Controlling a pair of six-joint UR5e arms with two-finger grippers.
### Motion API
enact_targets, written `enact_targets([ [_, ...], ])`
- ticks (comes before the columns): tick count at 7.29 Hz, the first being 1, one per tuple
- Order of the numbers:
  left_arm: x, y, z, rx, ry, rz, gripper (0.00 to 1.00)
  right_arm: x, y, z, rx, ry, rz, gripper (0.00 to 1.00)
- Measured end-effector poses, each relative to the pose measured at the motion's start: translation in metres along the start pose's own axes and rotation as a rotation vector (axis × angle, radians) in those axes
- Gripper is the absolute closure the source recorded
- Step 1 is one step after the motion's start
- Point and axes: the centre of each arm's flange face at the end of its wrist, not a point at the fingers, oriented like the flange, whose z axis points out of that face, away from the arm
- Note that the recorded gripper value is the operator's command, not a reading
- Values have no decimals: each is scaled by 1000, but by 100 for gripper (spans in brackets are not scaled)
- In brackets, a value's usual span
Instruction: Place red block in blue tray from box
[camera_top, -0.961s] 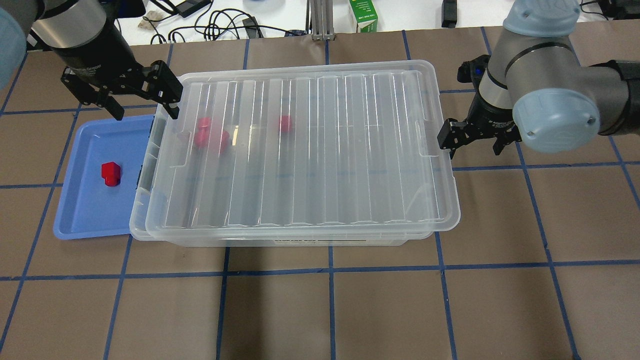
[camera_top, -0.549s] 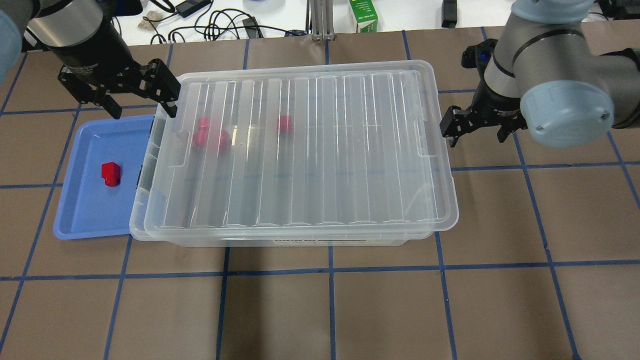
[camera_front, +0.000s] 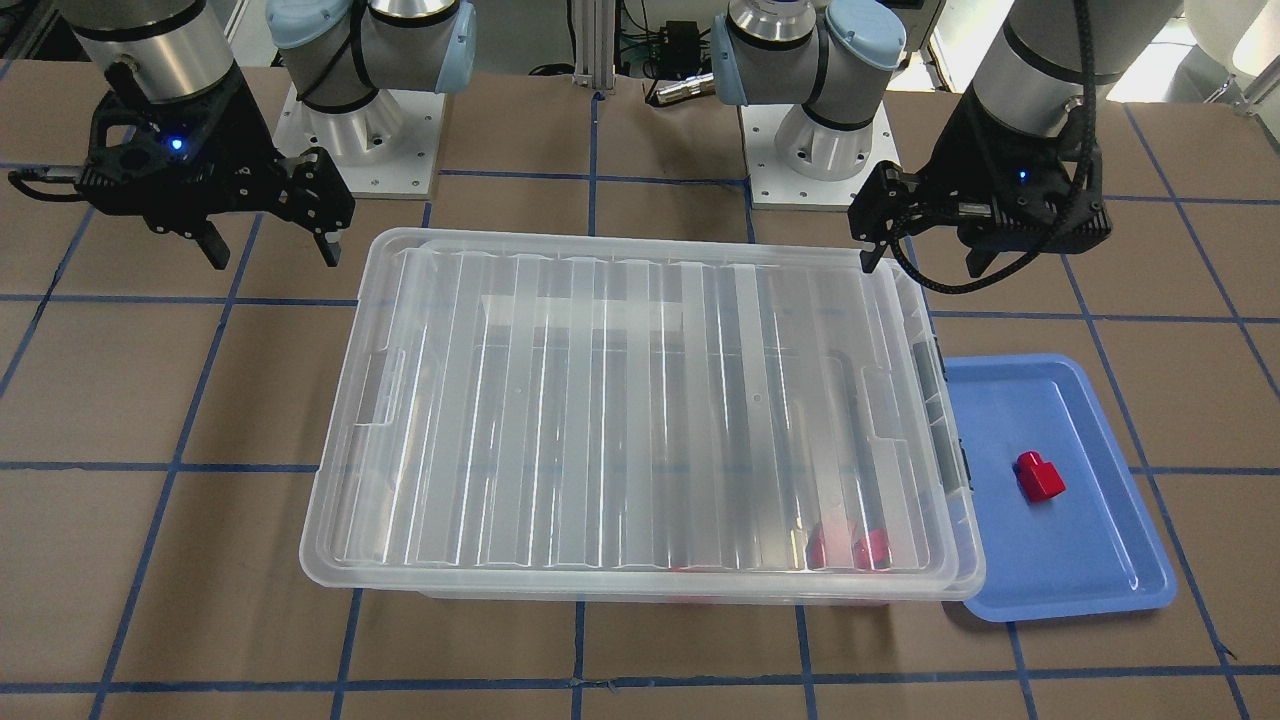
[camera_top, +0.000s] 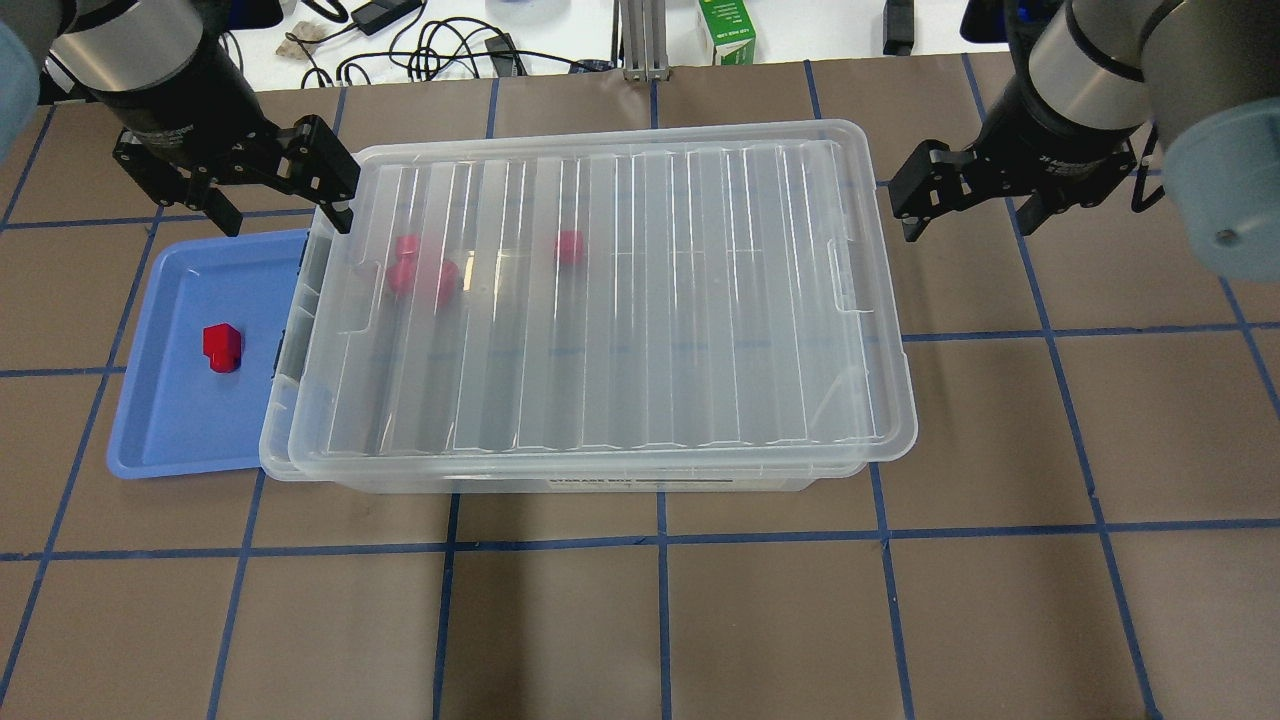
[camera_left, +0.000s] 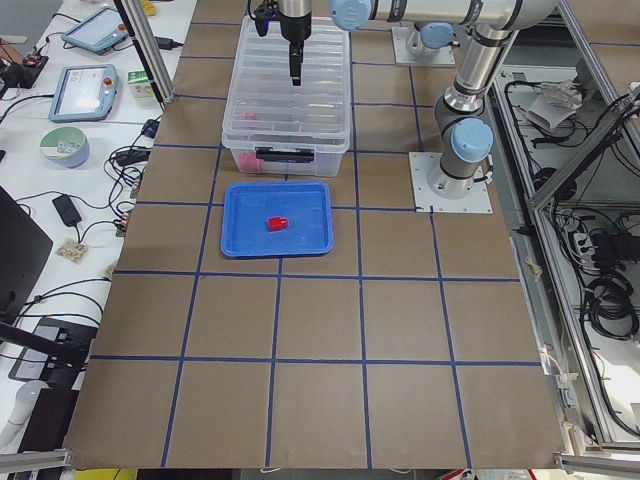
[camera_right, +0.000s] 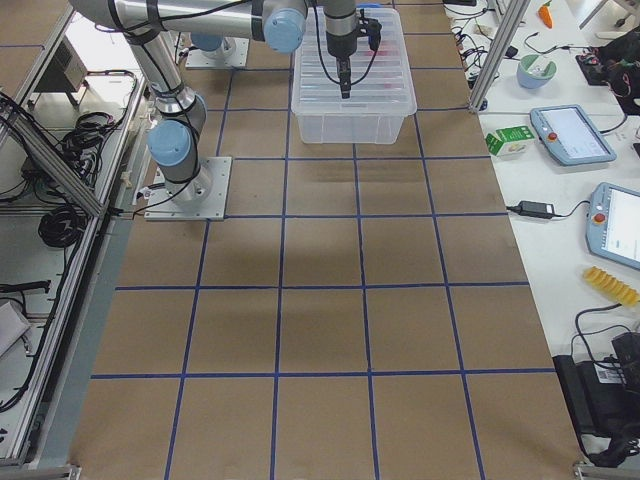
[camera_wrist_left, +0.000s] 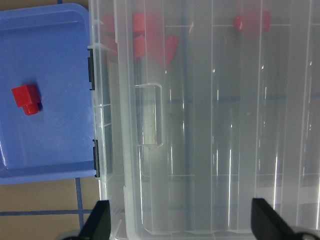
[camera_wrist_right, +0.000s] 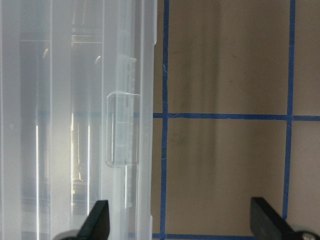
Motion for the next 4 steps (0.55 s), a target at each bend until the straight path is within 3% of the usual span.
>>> enact_targets([
  [4,-1,0,-1,6,-2,-1,0,-37,9,-18,-27,14,-14,0],
])
